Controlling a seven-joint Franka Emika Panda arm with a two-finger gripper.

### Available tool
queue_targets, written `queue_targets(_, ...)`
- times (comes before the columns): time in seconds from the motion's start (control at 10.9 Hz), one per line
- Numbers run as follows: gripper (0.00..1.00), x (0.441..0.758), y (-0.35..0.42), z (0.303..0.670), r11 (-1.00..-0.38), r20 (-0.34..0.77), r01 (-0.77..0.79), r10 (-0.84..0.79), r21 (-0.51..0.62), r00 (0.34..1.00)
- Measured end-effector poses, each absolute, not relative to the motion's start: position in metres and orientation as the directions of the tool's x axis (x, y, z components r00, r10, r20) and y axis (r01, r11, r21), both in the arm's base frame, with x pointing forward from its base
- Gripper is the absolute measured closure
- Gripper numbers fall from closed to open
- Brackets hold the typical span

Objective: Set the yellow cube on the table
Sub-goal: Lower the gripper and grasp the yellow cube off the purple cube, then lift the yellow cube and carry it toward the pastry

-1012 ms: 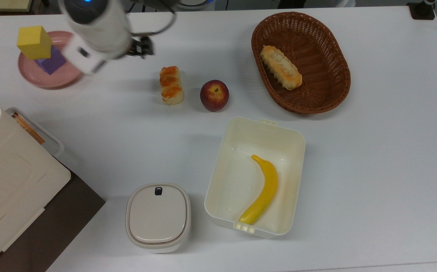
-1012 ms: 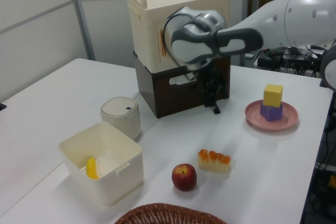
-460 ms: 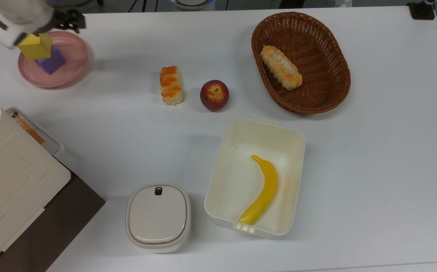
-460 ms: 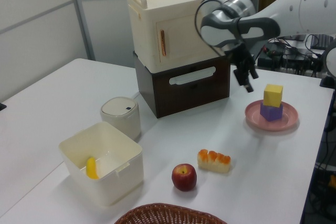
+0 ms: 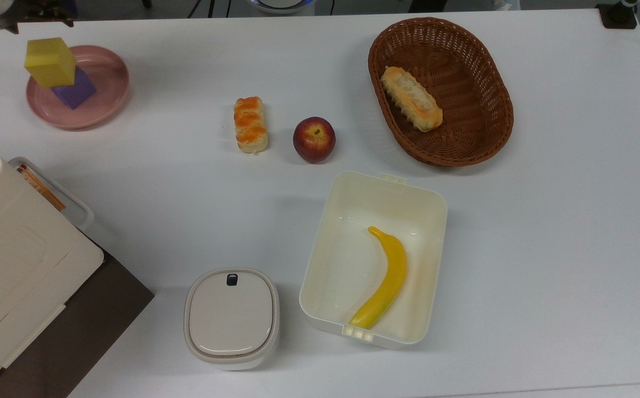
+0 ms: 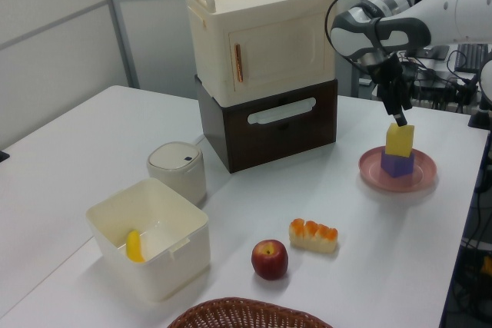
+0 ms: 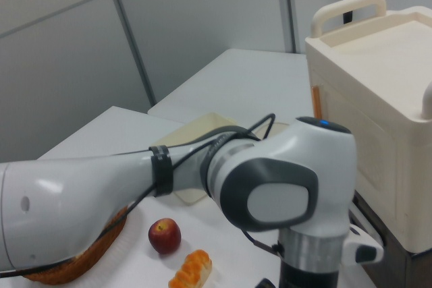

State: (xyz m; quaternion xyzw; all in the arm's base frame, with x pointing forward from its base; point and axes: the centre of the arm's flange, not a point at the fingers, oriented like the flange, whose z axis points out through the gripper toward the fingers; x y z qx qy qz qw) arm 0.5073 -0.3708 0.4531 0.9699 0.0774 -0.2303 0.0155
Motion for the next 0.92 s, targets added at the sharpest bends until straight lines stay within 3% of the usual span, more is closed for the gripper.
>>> queue_targets(0.74, 0.0, 0.511, -0.394, 0.405, -0.988, -0.455, 0.151, 0.138, -0.008, 0.88)
queue_targets(0.92, 0.13, 0.515, -0.391, 0.402, -0.987, -0.449, 0.161, 0.146, -0.005, 0.882)
